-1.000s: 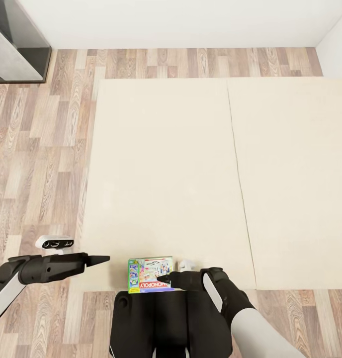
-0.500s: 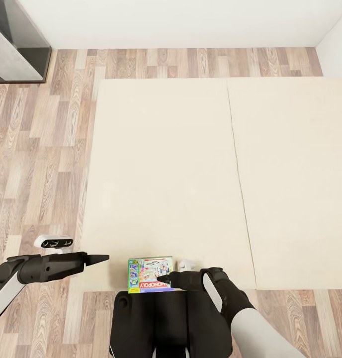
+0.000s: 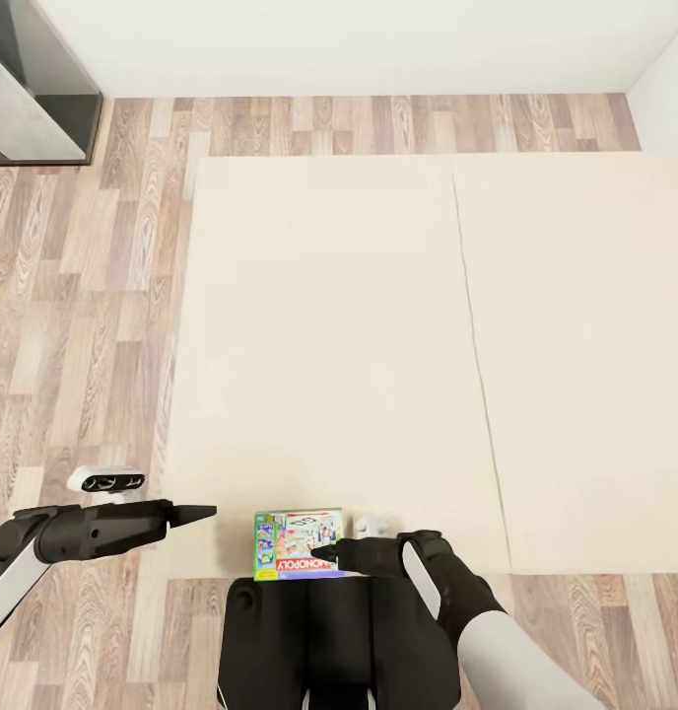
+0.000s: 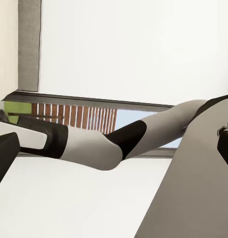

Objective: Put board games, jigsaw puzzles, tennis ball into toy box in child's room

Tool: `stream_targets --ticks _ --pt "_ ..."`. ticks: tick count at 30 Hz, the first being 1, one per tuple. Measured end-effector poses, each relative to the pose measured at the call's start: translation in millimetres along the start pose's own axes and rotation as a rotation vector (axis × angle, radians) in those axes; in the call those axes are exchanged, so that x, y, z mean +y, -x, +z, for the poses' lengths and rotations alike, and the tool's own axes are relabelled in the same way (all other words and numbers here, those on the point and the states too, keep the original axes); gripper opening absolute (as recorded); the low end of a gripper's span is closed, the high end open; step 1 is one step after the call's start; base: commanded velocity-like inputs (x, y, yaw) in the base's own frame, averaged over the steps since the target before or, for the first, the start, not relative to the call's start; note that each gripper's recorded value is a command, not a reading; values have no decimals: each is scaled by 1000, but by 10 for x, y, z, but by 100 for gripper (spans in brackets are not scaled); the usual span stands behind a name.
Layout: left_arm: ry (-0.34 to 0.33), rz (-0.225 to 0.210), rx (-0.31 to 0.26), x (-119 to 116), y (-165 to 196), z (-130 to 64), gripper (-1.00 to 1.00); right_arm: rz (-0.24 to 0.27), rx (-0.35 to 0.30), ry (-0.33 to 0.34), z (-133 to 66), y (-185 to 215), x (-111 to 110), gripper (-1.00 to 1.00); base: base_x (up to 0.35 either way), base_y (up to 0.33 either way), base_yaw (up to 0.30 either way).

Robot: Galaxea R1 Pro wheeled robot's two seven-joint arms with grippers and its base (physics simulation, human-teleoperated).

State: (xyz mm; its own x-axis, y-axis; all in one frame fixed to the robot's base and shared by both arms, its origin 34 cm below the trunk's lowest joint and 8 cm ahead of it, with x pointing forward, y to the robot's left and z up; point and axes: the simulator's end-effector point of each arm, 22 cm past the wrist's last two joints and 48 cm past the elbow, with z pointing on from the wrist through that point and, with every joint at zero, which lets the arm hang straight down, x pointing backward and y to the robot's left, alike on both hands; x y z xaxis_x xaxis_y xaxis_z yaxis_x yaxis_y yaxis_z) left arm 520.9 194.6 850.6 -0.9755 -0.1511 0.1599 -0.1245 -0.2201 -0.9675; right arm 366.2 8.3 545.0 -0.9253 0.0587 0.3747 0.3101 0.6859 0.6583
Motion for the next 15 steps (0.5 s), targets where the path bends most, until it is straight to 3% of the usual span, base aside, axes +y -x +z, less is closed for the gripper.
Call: stream_targets --ticks 15 --pt "0 0 0 0 -2 0 100 -1 0 0 0 0 -1 100 0 193 0"
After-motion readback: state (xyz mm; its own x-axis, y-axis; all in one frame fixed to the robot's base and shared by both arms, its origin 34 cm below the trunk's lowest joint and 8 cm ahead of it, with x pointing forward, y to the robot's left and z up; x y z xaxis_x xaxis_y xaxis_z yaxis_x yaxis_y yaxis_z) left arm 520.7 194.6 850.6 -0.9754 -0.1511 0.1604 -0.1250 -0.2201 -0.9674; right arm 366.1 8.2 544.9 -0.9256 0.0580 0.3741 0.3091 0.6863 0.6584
